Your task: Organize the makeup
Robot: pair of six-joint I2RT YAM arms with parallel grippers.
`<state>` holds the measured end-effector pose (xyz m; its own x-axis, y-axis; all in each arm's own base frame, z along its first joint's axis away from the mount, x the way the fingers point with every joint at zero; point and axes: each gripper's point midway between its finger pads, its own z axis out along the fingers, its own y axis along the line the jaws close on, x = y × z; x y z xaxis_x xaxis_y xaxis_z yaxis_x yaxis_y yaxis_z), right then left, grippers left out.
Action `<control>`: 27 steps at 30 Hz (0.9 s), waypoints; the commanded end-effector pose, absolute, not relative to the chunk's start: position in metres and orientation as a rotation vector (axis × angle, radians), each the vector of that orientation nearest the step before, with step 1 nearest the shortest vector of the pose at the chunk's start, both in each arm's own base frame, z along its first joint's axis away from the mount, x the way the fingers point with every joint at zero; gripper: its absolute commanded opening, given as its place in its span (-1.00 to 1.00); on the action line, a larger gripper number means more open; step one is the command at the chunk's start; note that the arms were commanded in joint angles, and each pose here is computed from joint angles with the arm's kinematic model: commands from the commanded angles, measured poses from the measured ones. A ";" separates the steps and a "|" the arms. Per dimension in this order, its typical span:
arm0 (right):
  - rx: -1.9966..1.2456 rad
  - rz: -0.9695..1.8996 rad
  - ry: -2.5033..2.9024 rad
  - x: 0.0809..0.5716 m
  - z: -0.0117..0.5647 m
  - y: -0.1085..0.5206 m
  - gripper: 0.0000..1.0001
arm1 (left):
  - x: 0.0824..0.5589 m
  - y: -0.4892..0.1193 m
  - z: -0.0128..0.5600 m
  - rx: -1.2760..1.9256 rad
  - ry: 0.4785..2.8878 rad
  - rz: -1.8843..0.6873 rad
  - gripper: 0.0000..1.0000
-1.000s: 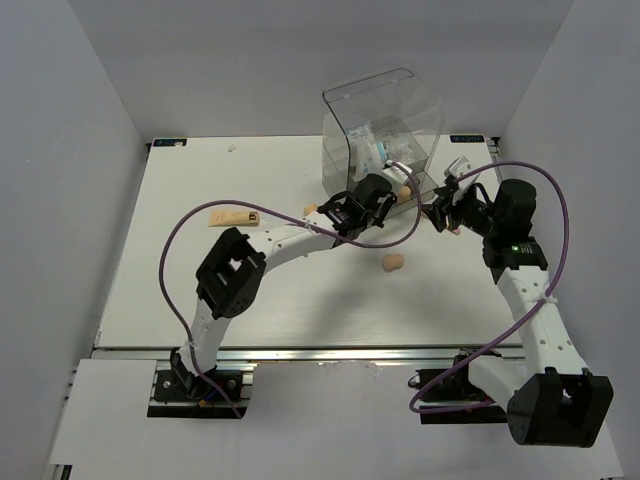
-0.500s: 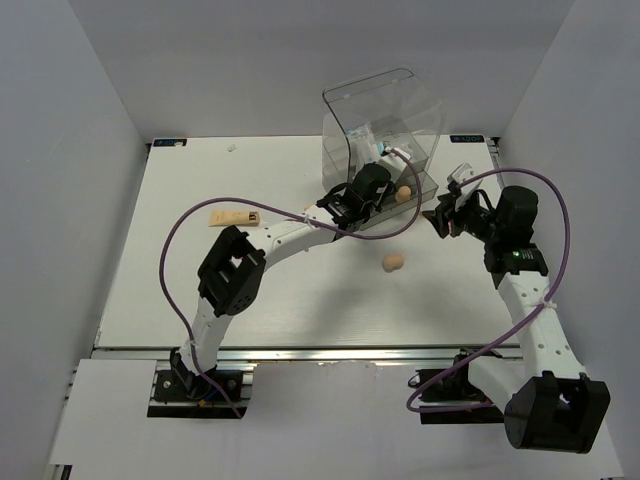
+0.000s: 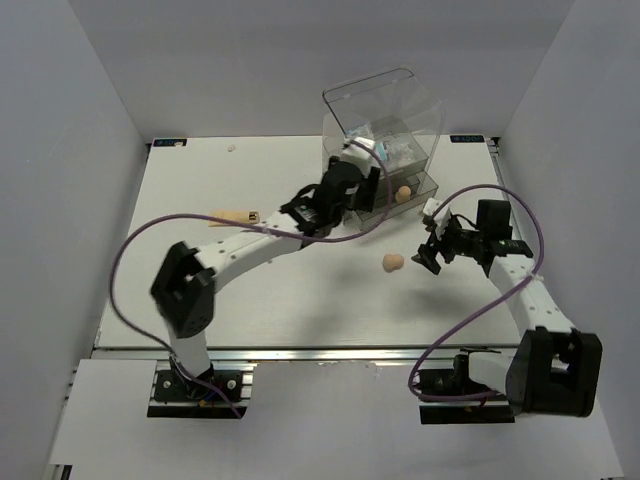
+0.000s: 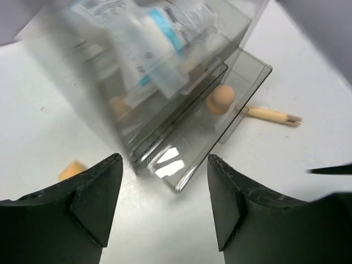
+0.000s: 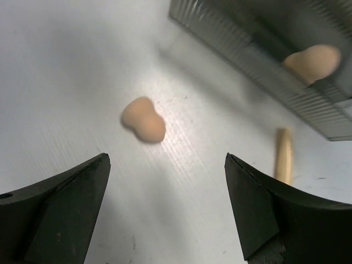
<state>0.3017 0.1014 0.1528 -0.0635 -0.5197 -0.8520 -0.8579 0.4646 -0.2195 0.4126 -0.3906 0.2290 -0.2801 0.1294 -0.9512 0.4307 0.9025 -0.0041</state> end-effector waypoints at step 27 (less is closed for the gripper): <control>-1.864 0.388 1.584 0.333 0.047 0.160 -0.60 | 0.371 -0.186 0.150 -0.742 2.045 -0.802 0.60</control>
<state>0.3172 0.1604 0.0237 0.1838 -0.7651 -0.6171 -0.9742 -0.0584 -0.2178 0.3644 -0.1731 0.1523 -0.4665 -0.7030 -0.5369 -0.2166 0.6793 -0.7012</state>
